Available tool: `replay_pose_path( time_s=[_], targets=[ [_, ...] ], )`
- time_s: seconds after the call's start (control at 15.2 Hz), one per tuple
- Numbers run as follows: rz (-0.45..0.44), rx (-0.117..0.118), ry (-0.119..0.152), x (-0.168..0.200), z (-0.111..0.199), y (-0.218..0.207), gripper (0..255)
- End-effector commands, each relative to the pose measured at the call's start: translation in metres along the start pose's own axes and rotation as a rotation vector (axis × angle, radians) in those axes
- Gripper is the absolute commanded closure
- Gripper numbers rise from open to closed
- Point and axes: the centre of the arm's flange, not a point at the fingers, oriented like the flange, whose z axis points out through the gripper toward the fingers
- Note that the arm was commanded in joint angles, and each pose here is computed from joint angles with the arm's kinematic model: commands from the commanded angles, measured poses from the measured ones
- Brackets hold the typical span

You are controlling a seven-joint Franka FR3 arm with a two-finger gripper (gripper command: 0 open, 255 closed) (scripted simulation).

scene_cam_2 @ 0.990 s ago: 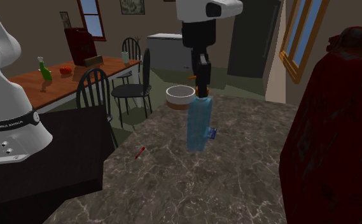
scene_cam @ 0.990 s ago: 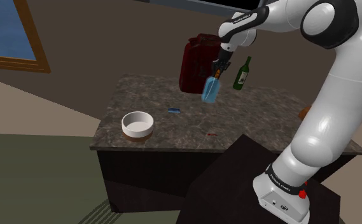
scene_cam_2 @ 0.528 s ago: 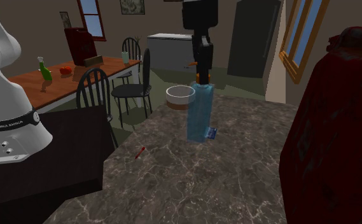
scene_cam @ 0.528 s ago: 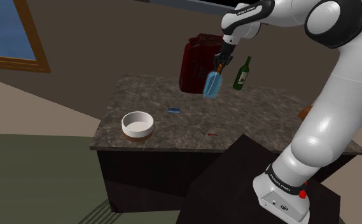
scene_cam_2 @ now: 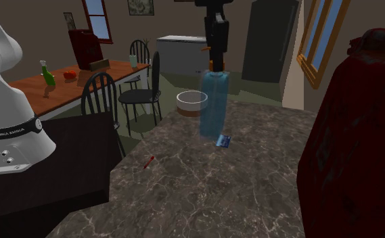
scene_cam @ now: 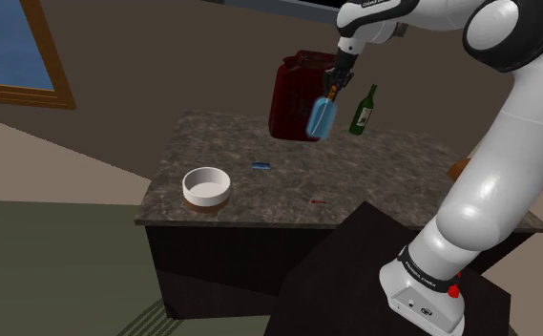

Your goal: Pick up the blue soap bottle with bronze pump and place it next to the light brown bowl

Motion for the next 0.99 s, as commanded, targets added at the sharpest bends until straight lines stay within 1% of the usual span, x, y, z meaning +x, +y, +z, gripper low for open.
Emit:
replay_pose_path(
  time_s=[0.0,0.92],
  targets=[
    [0.000,0.000,0.000,0.001,-0.011,-0.001,255],
    [0.000,0.000,0.000,0.009,-0.084,-0.003,255]
  ],
)
